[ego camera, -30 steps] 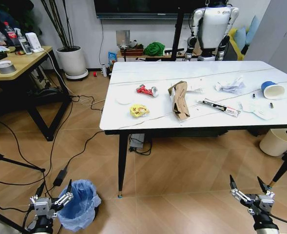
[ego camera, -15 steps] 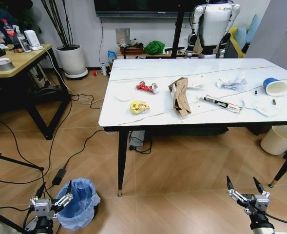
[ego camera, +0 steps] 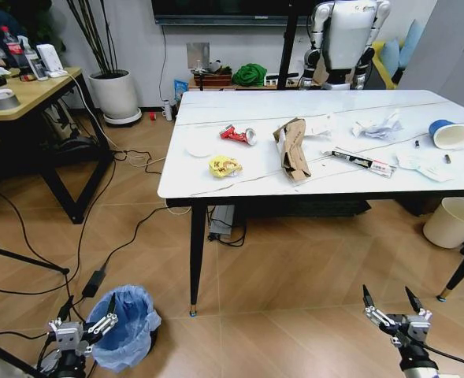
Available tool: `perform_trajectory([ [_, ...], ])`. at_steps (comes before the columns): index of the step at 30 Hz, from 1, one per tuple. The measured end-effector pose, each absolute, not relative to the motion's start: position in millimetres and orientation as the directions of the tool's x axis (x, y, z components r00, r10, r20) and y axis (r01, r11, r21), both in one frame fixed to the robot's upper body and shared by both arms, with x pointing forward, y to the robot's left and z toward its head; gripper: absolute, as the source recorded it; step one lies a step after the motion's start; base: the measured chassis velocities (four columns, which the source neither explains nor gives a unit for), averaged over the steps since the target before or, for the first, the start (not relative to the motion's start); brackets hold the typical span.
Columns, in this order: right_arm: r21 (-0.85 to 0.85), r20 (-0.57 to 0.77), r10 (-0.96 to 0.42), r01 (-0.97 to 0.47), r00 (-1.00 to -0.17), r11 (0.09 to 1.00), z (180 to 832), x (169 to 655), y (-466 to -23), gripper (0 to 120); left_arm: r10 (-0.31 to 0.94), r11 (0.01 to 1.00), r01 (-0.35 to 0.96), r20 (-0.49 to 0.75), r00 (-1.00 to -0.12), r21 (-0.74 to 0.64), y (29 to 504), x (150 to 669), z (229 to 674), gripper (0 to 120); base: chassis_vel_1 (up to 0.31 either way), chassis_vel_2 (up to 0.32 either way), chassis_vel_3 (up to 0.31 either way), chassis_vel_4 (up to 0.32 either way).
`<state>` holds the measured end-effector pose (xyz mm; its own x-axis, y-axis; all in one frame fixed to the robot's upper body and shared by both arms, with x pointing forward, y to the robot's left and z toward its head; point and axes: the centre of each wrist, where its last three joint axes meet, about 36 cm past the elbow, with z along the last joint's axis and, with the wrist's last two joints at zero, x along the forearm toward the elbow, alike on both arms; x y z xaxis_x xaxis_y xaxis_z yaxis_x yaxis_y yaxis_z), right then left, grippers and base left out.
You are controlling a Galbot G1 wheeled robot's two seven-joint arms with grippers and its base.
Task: Pick up the trash bin and place the trash from the table into it.
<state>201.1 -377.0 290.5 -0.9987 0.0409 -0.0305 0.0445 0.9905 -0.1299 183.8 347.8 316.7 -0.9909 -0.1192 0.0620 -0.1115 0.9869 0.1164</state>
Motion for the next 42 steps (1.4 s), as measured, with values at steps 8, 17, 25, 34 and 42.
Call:
perform_trajectory([
  [8,-0.121,-0.032,0.037,0.041,-0.999,0.992,281,203,-372,100,-0.119,0.987,-0.11,0.073,-0.99,0.121,349,179,314,100,0.0,0.0,0.0,0.0],
  [17,-0.146,-0.007,-0.013,-0.012,-1.0,0.989,273,204,-366,100,-0.127,0.986,-0.116,0.087,-0.988,0.117,353,173,310,100,0.0,0.0,0.0,0.0],
  [25,-0.176,0.013,-0.05,-0.051,-0.999,0.983,268,205,-369,100,-0.121,0.986,-0.107,0.104,-0.987,0.127,358,167,307,100,0.0,0.0,0.0,0.0],
  [34,-0.15,-0.004,-0.04,-0.039,-0.999,0.988,275,205,-372,100,-0.119,0.987,-0.106,0.098,-0.988,0.122,351,167,307,100,0.0,0.0,0.0,0.0],
  [42,-0.145,-0.004,-0.043,-0.042,-0.999,0.989,274,204,-367,100,-0.121,0.987,-0.11,0.088,-0.989,0.116,349,165,307,100,0.0,0.0,0.0,0.0],
])
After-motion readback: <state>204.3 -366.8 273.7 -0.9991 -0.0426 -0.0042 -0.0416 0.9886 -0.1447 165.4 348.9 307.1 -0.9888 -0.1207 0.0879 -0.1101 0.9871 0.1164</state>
